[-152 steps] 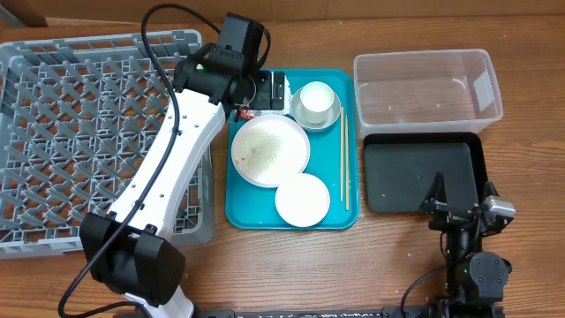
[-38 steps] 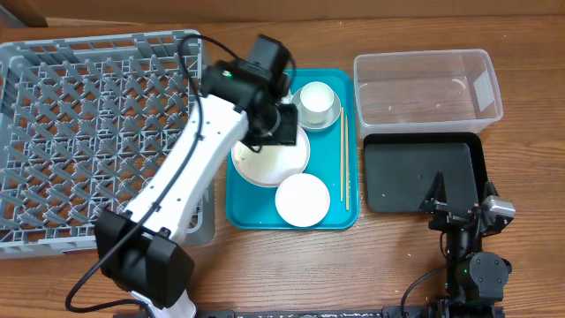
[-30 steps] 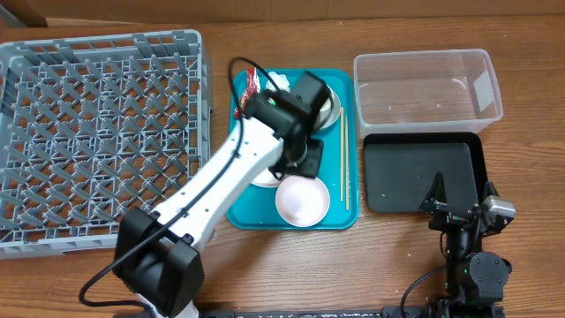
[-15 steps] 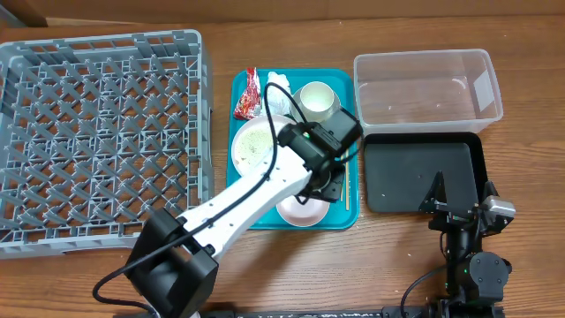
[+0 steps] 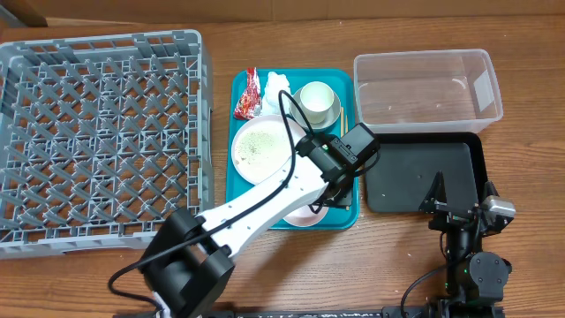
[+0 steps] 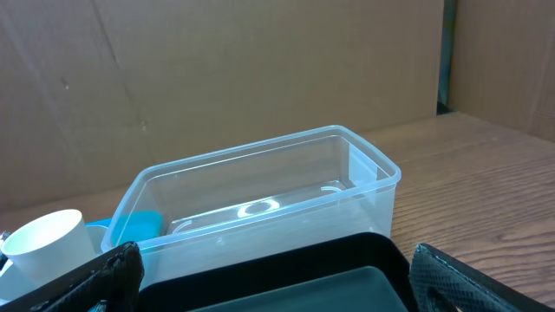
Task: Sort waste into correct bins and load items into the dishwasher
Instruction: 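Grip the small pink bowl's rim with the left gripper and lift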
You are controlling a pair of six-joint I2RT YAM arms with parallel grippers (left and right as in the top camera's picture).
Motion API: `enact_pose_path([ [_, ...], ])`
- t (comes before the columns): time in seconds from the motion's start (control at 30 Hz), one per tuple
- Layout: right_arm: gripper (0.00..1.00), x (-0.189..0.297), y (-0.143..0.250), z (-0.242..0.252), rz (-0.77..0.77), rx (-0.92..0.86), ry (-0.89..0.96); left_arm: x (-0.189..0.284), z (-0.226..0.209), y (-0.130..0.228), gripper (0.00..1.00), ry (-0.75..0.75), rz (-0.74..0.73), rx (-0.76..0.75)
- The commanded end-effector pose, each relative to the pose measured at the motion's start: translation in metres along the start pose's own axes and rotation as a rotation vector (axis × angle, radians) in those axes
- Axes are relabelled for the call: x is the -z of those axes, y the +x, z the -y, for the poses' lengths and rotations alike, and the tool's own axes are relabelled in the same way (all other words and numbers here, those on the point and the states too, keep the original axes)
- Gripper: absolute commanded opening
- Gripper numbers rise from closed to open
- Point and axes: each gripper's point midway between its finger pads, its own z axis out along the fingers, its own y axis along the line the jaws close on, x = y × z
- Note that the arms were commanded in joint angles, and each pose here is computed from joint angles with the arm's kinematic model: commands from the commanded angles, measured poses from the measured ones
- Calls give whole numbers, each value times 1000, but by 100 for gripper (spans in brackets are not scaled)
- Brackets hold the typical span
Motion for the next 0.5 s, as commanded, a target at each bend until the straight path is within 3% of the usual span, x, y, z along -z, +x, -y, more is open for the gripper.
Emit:
enact_pose_path([
  [0.0,100,0,2,2,4,-2,8,-27,-5,10,38,-58,-55,26],
  [0.17,100,0,2,2,5,-2,8,-49,-2,24,35,-60,-145,26],
  [0.33,100,0,2,2,5,-2,8,-52,-2,23,34,-65,-146,25],
  [0.43,100,0,2,2,5,-2,8,-52,-2,23,22,-66,-145,25],
  [0.47,100,0,2,2,5,-2,8,-52,-2,23,14,-65,-144,25],
])
